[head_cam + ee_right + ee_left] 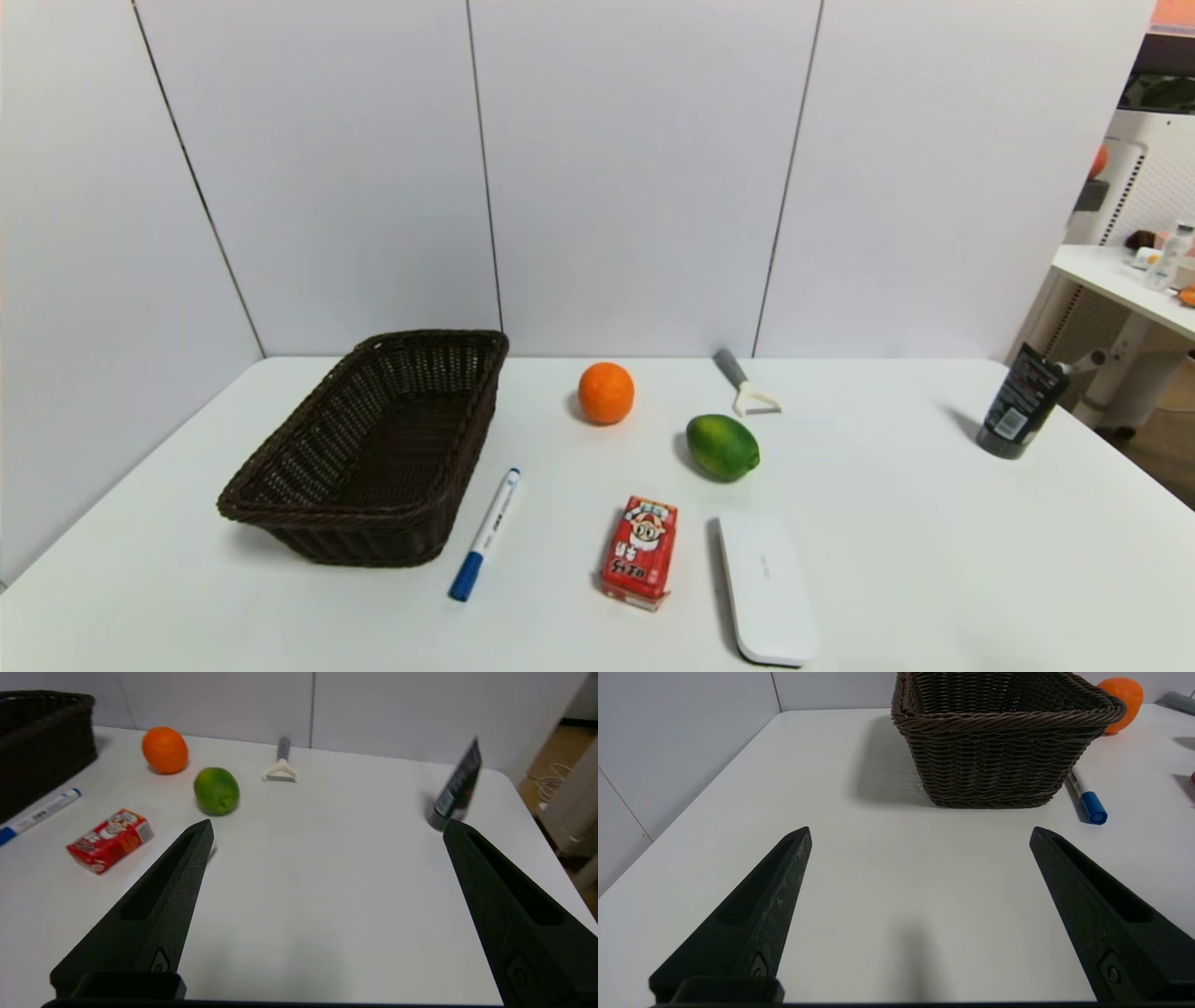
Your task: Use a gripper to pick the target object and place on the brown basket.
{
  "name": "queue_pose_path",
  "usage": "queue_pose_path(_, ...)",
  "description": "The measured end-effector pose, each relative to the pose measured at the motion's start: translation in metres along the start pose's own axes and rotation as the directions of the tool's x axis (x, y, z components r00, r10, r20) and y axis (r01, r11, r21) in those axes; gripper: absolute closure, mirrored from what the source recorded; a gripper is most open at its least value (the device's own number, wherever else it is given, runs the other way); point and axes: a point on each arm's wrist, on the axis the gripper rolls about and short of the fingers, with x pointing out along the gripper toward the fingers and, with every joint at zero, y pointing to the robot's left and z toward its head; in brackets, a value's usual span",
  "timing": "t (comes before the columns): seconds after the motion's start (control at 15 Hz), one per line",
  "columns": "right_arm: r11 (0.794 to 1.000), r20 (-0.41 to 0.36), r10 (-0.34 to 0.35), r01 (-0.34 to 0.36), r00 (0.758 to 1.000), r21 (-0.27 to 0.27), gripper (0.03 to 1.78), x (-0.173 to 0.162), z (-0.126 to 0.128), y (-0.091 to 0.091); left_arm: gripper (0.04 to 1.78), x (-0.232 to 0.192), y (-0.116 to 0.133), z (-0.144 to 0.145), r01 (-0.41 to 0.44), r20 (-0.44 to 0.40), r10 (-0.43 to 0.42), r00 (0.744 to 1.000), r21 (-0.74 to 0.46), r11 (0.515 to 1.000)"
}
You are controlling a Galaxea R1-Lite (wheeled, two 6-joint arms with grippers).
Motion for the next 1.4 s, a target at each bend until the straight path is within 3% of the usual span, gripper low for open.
queue_pose_path(0.2, 0.986, -0.066, 0.164, -0.166, 0.984, -0.022, 0.11, 0.043, 0.047, 0.002, 0.13, 0.000, 0.000, 0.000, 0.000, 0.000, 0.000, 1.000, 0.000, 1.000)
queue_pose_path(0.4, 0.944, -0.210, 0.319, -0.330, 0.924, -0.016, 0.11, 0.093, 0.078, 0.018, 0.13, 0.000, 0.000, 0.000, 0.000, 0.000, 0.000, 1.000, 0.000, 1.000)
queue_pose_path(0.53, 0.915, -0.359, 0.383, -0.402, 0.851, 0.023, 0.11, 0.119, 0.082, 0.033, 0.13, 0.000, 0.000, 0.000, 0.000, 0.000, 0.000, 1.000, 0.000, 1.000)
queue_pose_path(0.67, 0.897, -0.504, 0.411, -0.436, 0.760, 0.075, 0.11, 0.140, 0.077, 0.048, 0.13, 0.000, 0.000, 0.000, 0.000, 0.000, 0.000, 1.000, 0.000, 1.000)
queue_pose_path(0.8, 0.899, -0.618, 0.405, -0.417, 0.674, 0.134, 0.11, 0.161, 0.071, 0.058, 0.13, 0.000, 0.000, 0.000, 0.000, 0.000, 0.000, 1.000, 0.000, 1.000)
queue_pose_path(1.0, 0.929, -0.736, 0.360, -0.291, 0.574, 0.227, 0.11, 0.193, 0.065, 0.071, 0.13, 0.000, 0.000, 0.000, 0.000, 0.000, 0.000, 1.000, 0.000, 1.000)
queue_pose_path(1.13, 0.950, -0.794, 0.313, -0.180, 0.521, 0.256, 0.11, 0.210, 0.059, 0.077, 0.13, 0.000, 0.000, 0.000, 0.000, 0.000, 0.000, 1.000, 0.000, 1.000)
queue_pose_path(1.2, 0.960, -0.821, 0.279, -0.131, 0.498, 0.246, 0.11, 0.218, 0.055, 0.080, 0.13, 0.000, 0.000, 0.000, 0.000, 0.000, 0.000, 1.000, 0.000, 1.000)
queue_pose_path(1.4, 0.974, -0.862, 0.219, -0.055, 0.457, 0.218, 0.11, 0.235, 0.041, 0.091, 0.13, 0.000, 0.000, 0.000, 0.000, 0.000, 0.000, 1.000, 0.000, 1.000)
